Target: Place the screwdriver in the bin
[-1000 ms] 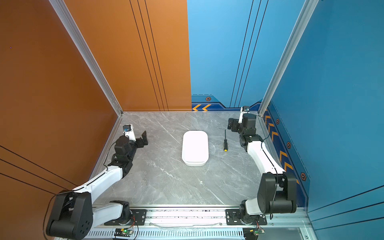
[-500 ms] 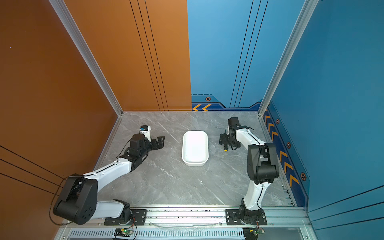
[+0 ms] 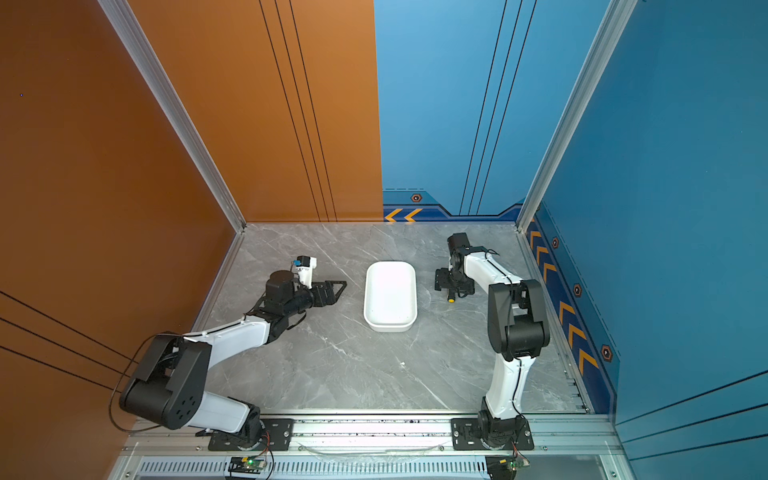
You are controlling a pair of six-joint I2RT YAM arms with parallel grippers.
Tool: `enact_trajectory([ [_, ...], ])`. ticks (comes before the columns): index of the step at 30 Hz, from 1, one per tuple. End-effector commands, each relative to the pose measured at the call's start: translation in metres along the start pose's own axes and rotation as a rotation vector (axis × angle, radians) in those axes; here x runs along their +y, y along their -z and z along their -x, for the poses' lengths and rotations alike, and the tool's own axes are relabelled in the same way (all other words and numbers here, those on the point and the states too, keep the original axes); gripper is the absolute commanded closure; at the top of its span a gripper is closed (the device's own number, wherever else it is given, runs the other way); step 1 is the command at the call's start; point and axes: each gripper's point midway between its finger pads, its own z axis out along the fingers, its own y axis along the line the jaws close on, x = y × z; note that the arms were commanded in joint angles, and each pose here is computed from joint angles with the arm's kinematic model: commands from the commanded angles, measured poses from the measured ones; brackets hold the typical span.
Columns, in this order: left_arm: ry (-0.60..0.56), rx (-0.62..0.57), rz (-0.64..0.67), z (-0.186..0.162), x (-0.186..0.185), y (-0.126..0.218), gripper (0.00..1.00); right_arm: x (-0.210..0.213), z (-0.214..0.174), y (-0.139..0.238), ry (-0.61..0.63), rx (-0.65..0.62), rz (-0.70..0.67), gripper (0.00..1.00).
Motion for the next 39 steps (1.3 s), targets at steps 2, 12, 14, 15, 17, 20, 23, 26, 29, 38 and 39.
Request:
enact_trajectory([
  [2, 0.016, 0.056, -0.091, -0.018, -0.010, -0.002, 0.01, -0.009, -0.016, -0.011, -0.018, 0.073, -0.052, 0.25],
  [12, 0.026, 0.089, -0.109, -0.033, -0.011, 0.005, 0.02, -0.008, -0.015, -0.019, -0.026, 0.095, -0.054, 0.36],
  [14, 0.033, 0.100, -0.111, -0.036, -0.011, 0.005, 0.02, -0.009, -0.012, -0.019, -0.027, 0.092, -0.056, 0.36],
  [15, 0.033, 0.105, -0.108, -0.037, -0.010, 0.005, 0.02, -0.009, -0.011, -0.020, -0.027, 0.090, -0.058, 0.36],
  [17, 0.032, 0.119, -0.105, -0.040, -0.010, 0.005, 0.02, -0.008, -0.008, -0.020, -0.026, 0.090, -0.054, 0.37],
  [20, 0.027, 0.153, -0.086, -0.043, -0.010, 0.005, 0.02, -0.006, -0.005, -0.021, -0.022, 0.092, -0.046, 0.43],
  [23, 0.010, 0.195, -0.048, -0.048, -0.008, 0.006, 0.02, -0.007, -0.008, -0.026, -0.017, 0.115, -0.057, 0.51],
  [26, -0.002, 0.218, -0.034, -0.051, -0.007, 0.008, 0.02, -0.009, -0.011, -0.029, -0.019, 0.128, -0.065, 0.57],
  [29, -0.004, 0.220, -0.044, -0.051, -0.010, 0.009, 0.02, -0.008, -0.013, -0.030, -0.020, 0.133, -0.061, 0.71],
  [38, 0.000, 0.222, -0.045, -0.052, -0.010, 0.009, 0.02, -0.007, -0.011, -0.015, -0.014, 0.098, -0.064, 1.00],
  [39, -0.002, 0.221, -0.045, -0.051, -0.011, 0.009, 0.02, -0.005, -0.010, -0.010, -0.015, 0.087, -0.055, 1.00],
])
